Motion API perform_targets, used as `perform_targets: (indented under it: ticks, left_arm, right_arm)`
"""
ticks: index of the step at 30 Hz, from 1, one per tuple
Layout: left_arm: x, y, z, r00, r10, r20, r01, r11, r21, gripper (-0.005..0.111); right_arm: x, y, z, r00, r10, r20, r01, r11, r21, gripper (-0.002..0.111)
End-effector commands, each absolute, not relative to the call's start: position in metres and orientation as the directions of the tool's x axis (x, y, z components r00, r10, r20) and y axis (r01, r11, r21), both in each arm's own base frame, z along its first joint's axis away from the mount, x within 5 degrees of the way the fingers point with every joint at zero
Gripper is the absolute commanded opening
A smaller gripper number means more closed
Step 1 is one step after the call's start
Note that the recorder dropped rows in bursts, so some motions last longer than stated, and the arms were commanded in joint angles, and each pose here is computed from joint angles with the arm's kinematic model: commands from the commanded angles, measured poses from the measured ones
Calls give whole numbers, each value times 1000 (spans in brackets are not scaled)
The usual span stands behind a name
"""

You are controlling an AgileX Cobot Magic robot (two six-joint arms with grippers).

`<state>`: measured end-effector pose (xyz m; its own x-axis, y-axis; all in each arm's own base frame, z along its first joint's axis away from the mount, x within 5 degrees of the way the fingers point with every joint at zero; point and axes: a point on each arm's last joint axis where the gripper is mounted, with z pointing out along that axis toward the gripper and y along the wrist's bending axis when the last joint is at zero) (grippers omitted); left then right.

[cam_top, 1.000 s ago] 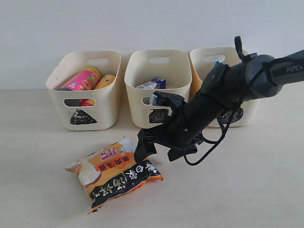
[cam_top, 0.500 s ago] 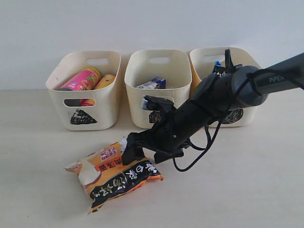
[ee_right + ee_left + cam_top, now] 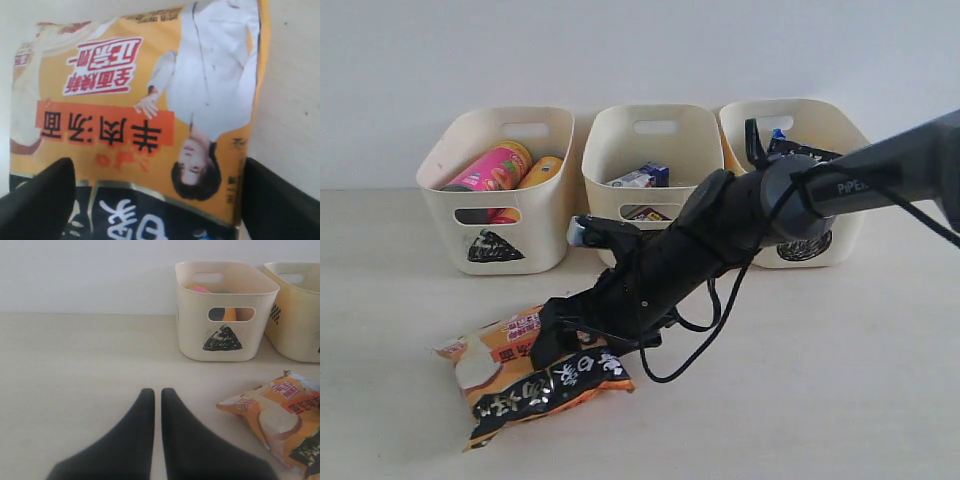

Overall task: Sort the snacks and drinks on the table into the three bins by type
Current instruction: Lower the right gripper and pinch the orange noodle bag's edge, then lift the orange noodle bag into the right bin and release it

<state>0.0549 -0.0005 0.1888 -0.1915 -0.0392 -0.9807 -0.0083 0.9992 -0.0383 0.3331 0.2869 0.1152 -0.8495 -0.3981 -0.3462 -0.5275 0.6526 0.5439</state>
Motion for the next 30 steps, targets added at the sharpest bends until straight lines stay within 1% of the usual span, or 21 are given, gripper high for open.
perform_targets:
  ticks: [1,2,4,5,6,8,13,16,20,25,30]
  left_arm:
    - [55,0,188,-189,-35,-981,-11,999,-33,4]
    - [55,0,188,-189,-35,-981,-11,999,-33,4]
    - [55,0,188,-189,-35,-981,-11,999,-33,4]
    - [55,0,188,-189,-35,-981,-11,999,-33,4]
    - [55,0,188,-189,-35,-981,-11,999,-33,4]
    - [55,0,188,-189,-35,-981,-11,999,-33,4]
    - [55,0,188,-189,-35,-981,-11,999,-33,4]
    - [55,0,188,-189,-35,-981,-11,999,-33,4]
    - [55,0,188,-189,-35,-981,-11,999,-33,4]
    - [55,0,188,-189,-35,-981,-11,999,-33,4]
    - [55,0,188,-189,-35,-981,-11,999,-33,4]
  right_arm:
    - [326,289,86,-846,-461,-268,-528,654,542,54]
    - [326,289,85,-845,-464,-267,-529,652,543,41]
    - [328,290,87,-842,-463,-276,-535,653,537,12]
    - [329,290,88,-843,-459,-281,-534,653,537,1]
    - [330,290,89,-843,-458,-284,-535,651,538,2]
    - [335,288,92,-847,-438,-303,-531,660,531,0]
    - [344,281,106,-848,-400,-347,-529,662,530,0]
    - [348,273,118,-848,-390,-357,-529,604,596,0]
    - [355,263,142,-851,-337,-403,-524,484,701,0]
    - [361,255,161,-848,-279,-452,-531,421,736,0]
    - [364,247,179,-834,-256,-489,-552,370,748,0]
